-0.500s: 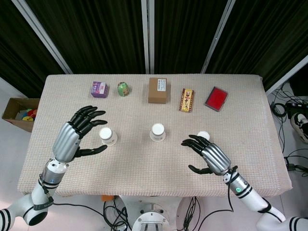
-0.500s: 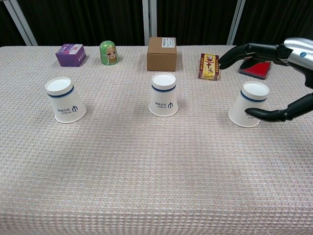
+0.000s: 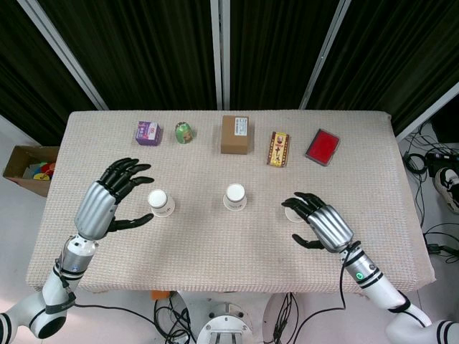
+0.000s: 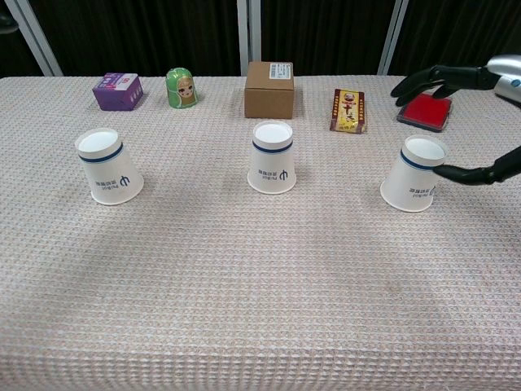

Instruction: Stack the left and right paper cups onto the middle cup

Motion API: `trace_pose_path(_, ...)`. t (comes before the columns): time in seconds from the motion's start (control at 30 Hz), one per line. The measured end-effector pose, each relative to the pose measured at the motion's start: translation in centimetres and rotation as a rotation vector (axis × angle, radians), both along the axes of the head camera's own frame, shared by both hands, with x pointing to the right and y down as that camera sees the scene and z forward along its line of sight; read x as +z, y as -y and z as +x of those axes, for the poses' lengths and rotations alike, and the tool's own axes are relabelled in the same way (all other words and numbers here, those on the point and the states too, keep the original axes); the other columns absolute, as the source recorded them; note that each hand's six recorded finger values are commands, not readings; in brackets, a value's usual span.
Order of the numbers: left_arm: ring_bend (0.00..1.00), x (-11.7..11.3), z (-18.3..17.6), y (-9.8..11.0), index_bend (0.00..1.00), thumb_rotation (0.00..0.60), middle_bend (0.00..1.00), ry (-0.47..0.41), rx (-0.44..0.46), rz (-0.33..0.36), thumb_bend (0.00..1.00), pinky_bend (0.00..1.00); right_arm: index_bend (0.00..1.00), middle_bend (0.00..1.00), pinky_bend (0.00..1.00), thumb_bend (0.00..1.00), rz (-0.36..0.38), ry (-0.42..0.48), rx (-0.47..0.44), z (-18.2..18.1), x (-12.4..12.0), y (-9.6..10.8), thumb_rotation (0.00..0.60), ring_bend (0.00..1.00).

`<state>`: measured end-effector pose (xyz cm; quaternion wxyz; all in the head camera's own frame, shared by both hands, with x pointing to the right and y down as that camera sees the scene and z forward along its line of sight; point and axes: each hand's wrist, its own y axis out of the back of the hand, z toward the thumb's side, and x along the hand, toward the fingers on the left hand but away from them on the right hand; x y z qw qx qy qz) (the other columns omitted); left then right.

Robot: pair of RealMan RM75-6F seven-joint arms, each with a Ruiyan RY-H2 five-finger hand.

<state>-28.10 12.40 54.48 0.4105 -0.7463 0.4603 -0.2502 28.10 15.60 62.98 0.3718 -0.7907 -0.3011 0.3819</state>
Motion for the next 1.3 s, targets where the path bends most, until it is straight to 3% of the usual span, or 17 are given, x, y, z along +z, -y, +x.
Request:
trace_pose_path(0.1,0.13,1.2,-1.3,-0.6,0.30,0.600,0.20,0.079,-0.033,-0.044,0.00,0.16,0.16,0.21,0.20,0.22,0.009,-0.100,0.051,2.5,-0.1,1.2,0.600,0.10)
trace_pose_path(0.23,0.13,3.0,-3.5,-2.1,0.30,0.600,0.20,0.183,-0.093,-0.133,0.00,0.16,0.15,0.19,0.15,0.22,-0.038,-0.216,0.099,5.2,0.5,2.1,0.600,0.09)
trace_pose_path(0.43,0.13,4.3,-6.2,-4.0,0.30,0.600,0.20,0.224,-0.180,-0.200,0.00,0.16,0.15,0.20,0.13,0.22,-0.098,-0.321,0.097,6.4,2.2,2.4,0.600,0.09)
trace_pose_path(0.8,0.13,5.0,-7.5,-4.6,0.29,0.600,0.19,0.233,-0.229,-0.196,0.00,0.16,0.19,0.24,0.13,0.27,-0.108,-0.326,0.034,3.6,4.4,3.1,0.600,0.09)
trace_pose_path(1.0,0.13,5.1,-7.7,-4.5,0.29,0.600,0.19,0.227,-0.234,-0.191,0.00,0.16,0.35,0.33,0.14,0.38,-0.108,-0.336,0.003,2.1,5.5,3.2,0.600,0.14)
trace_pose_path(1.1,0.13,5.1,-7.8,-4.5,0.29,0.600,0.19,0.225,-0.237,-0.192,0.00,0.16,0.44,0.38,0.17,0.42,-0.081,-0.320,0.007,1.7,5.3,3.4,0.600,0.18)
trace_pose_path(1.3,0.13,5.0,-8.3,-4.7,0.29,0.600,0.19,0.226,-0.247,-0.194,0.00,0.16,0.45,0.39,0.18,0.41,-0.037,-0.208,0.029,0.4,2.7,4.6,0.600,0.19)
